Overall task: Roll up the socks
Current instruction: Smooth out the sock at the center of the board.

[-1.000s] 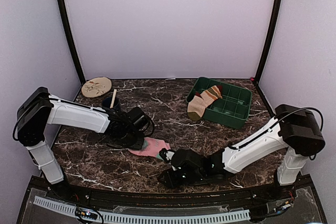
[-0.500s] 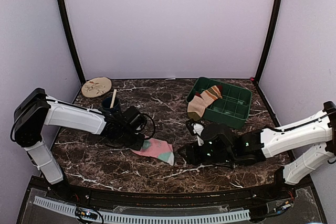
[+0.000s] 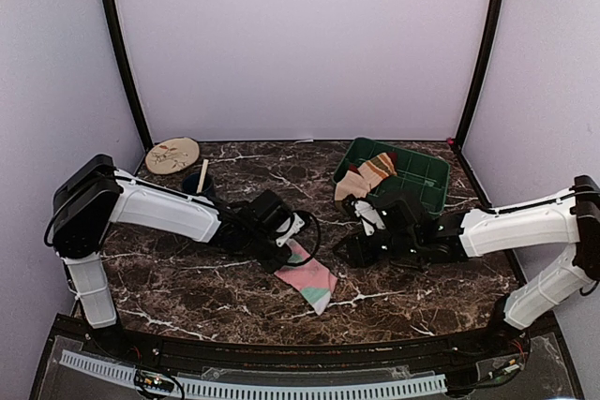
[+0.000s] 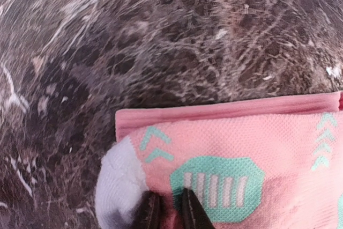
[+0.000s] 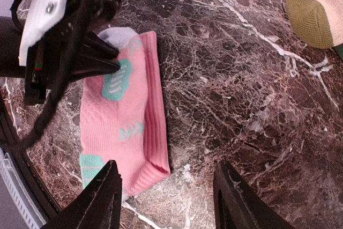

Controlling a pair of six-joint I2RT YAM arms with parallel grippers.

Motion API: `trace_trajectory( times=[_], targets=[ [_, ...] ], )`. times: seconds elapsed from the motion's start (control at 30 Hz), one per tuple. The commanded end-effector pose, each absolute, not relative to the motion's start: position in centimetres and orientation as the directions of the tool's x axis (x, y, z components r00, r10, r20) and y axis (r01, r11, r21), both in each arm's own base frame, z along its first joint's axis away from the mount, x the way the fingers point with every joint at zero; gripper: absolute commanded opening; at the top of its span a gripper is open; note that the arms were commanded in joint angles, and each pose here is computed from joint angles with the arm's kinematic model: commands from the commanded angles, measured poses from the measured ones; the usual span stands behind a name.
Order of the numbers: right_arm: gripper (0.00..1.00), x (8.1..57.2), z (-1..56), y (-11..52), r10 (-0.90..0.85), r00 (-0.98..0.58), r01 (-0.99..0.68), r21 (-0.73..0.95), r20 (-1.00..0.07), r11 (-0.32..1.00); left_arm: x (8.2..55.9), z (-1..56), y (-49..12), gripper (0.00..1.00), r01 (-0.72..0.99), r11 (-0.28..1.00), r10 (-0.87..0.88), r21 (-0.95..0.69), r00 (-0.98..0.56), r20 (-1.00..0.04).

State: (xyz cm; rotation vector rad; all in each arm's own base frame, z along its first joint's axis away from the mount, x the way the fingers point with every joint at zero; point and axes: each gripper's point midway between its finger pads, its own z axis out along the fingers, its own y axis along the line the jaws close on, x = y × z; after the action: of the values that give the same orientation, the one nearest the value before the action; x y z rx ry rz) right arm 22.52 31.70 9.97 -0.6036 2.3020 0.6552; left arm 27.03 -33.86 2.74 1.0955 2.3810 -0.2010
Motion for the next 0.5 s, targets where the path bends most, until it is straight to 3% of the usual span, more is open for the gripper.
trace_trajectory(
  times=[0.0,0.27,0.47],
  targets=[
    [0.55,21.8,10.2,33.1,-0.297,-0.652,-0.684,0.372,-0.697,0.627,26.8,2.5,-35.4,0.17,0.845,0.517,0.774,0.135,-0.394,-0.495],
    [0.56,19.2,9.3,34.3,-0.344,-0.696,-0.713,0.553,-0.630,0.430,27.3,2.7,-36.8,0.14,0.877,0.449,0.794,0.172,-0.303,-0.527],
    [0.57,18.4,8.4,34.5,-0.349,-0.718,-0.696,0.614,-0.602,0.373,27.0,2.6,-37.6,0.11,0.901,0.410,0.788,0.139,-0.273,-0.552]
  ],
)
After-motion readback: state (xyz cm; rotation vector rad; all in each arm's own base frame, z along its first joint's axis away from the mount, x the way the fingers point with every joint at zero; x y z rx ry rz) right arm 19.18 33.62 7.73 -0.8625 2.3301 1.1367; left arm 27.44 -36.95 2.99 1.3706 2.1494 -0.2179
